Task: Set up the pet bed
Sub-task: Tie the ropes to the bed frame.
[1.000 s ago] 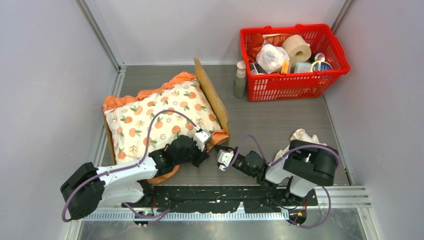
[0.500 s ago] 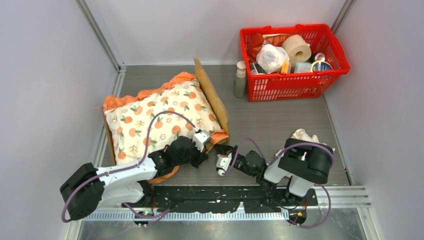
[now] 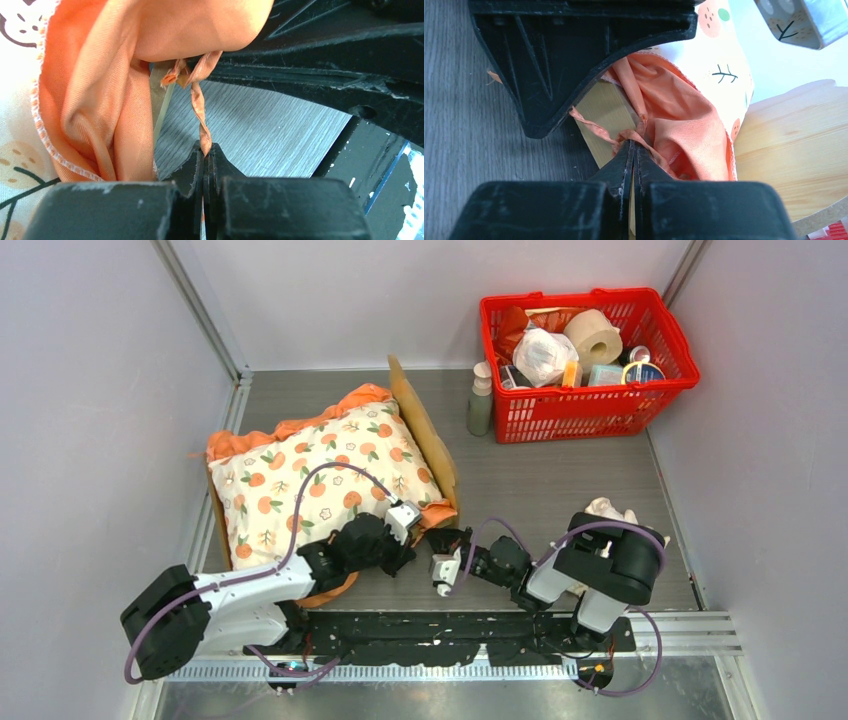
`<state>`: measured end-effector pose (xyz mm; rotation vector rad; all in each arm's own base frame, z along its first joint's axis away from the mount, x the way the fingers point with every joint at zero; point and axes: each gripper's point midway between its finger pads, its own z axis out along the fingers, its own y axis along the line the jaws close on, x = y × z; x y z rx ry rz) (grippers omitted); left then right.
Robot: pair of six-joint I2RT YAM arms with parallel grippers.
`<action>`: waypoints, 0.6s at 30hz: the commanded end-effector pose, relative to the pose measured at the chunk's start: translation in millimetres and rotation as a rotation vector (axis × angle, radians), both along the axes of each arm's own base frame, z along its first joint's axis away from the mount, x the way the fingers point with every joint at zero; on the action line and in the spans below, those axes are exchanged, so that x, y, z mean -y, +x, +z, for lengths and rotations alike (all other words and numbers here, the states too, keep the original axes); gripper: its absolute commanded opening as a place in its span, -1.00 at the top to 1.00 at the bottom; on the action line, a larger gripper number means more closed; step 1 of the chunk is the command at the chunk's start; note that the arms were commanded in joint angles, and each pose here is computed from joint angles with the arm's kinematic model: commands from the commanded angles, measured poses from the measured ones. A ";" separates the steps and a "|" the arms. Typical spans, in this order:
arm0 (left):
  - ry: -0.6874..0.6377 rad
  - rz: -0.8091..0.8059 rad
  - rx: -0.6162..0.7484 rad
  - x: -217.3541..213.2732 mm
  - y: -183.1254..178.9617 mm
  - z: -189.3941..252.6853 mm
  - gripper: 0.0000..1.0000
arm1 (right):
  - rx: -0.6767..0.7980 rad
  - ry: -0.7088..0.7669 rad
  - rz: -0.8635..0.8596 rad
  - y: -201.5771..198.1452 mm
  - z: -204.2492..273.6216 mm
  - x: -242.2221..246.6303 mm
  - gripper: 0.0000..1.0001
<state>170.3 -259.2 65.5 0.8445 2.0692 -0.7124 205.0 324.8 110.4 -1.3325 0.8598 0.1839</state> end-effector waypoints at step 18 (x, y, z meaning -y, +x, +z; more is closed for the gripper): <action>-0.053 -0.011 0.191 -17.4 4.1 83.2 0.12 | 0.088 0.118 0.039 1.4 34.8 -5.7 0.90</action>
